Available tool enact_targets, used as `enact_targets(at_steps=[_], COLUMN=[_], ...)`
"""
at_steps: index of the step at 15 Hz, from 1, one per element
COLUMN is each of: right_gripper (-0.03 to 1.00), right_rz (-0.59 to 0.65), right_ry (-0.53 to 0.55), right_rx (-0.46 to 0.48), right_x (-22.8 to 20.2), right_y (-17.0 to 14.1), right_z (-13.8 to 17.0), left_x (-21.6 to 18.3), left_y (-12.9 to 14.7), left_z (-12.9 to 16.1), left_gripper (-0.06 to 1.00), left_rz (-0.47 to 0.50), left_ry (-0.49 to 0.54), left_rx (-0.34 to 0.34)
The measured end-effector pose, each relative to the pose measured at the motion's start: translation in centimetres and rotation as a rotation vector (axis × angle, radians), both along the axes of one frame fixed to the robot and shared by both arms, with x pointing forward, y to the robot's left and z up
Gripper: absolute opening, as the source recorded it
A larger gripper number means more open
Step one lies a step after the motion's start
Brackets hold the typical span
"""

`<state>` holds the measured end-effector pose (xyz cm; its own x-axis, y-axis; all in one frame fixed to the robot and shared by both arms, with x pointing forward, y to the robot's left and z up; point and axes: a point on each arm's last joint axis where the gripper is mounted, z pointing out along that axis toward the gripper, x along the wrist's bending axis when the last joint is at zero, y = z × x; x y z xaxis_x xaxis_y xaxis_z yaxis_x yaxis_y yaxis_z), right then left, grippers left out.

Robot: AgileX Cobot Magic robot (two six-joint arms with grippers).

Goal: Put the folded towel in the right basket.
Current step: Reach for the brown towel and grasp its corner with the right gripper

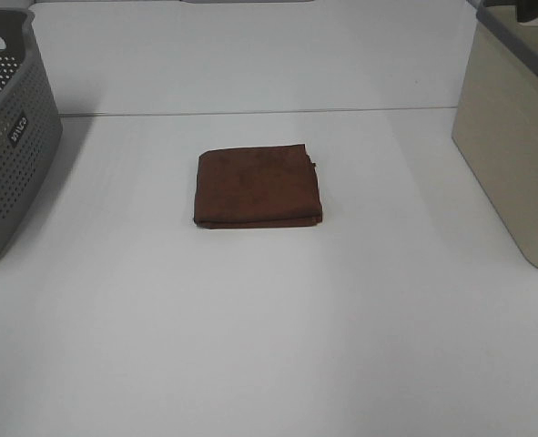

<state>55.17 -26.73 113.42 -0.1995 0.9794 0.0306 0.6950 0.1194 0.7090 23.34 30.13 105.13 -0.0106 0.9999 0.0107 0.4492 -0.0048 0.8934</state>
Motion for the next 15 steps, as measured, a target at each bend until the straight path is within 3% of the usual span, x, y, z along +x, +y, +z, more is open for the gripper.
enact_targets(at_steps=[5, 9, 15], right_gripper=[0.72, 0.71, 0.71], right_rz=[0.179, 0.181, 0.203], right_ry=[0.136, 0.23, 0.546], right_rx=[-0.019, 0.048, 0.207], right_x=[7.4, 11.6, 16.5], right_y=[6.8, 9.3, 12.2], right_z=[-2.7, -6.5, -16.6], left_x=[0.0, 0.0, 0.0], left_y=[0.0, 0.0, 0.0], left_z=[0.0, 0.0, 0.0], left_gripper=[0.97, 0.97, 0.97], left_rz=[0.0, 0.0, 0.0], left_ry=[0.0, 0.0, 0.0], left_rx=[0.0, 0.0, 0.0])
